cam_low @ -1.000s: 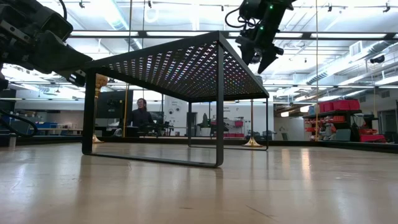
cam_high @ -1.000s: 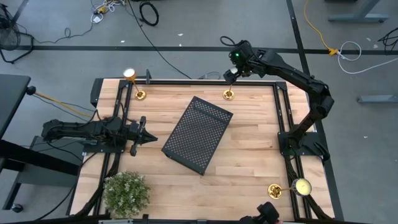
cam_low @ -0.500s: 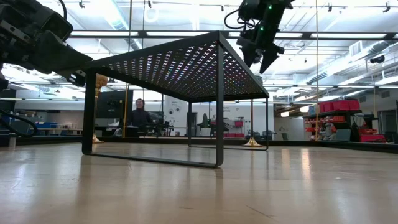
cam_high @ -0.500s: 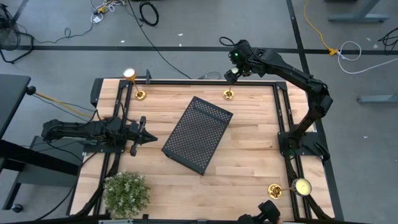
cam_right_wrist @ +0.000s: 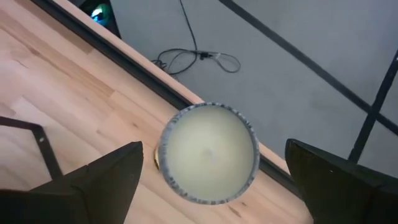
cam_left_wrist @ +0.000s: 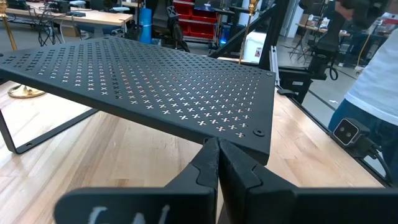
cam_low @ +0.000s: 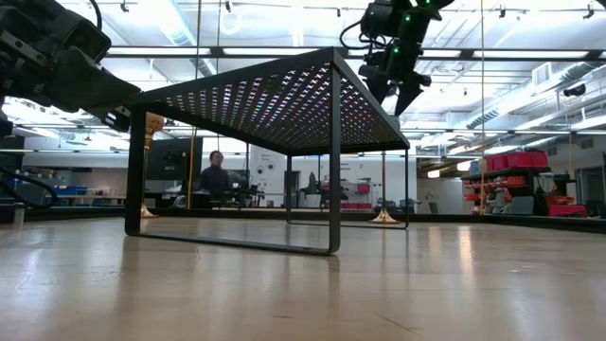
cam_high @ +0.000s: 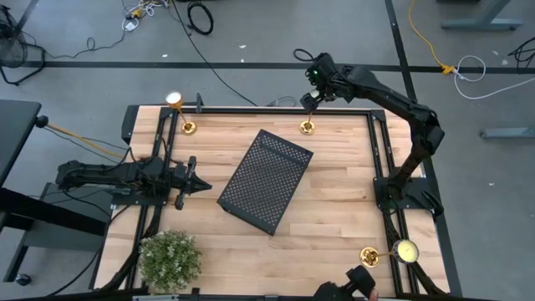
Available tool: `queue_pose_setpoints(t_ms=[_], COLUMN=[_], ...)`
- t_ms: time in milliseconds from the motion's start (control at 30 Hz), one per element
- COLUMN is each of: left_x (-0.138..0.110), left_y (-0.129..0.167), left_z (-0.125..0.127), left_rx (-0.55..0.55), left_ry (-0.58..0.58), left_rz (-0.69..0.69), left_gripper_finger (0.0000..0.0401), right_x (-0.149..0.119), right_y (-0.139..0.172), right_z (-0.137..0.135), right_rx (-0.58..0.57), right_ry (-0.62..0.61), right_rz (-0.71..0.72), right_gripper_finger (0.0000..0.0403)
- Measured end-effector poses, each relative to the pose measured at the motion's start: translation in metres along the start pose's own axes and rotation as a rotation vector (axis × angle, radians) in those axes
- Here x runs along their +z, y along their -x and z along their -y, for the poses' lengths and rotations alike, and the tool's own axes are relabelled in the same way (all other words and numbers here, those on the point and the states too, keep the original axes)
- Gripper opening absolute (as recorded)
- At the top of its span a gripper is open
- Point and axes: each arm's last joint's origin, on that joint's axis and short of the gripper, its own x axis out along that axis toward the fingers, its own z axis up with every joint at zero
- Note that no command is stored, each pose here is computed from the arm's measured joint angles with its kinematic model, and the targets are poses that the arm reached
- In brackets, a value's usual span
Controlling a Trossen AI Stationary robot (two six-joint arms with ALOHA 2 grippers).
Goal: Stock candles on shelf
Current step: Put the blue scented candle on the shelf
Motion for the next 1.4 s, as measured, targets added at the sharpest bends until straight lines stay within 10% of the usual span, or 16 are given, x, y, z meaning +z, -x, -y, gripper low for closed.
queue_pose_setpoints(t_ms=[1400], left_x=[0.000], left_y=[0.000], left_z=[0.000], left_rx=[0.000], left_ry=[0.000], left_rz=[0.000], left_gripper_finger=[0.0014], right_x=[-0.008], right_y=[-0.023], right_z=[0.003], right_rx=[0.099], right_ry=[0.002], right_rz=[-0.041], right_gripper_finger=[0.0391])
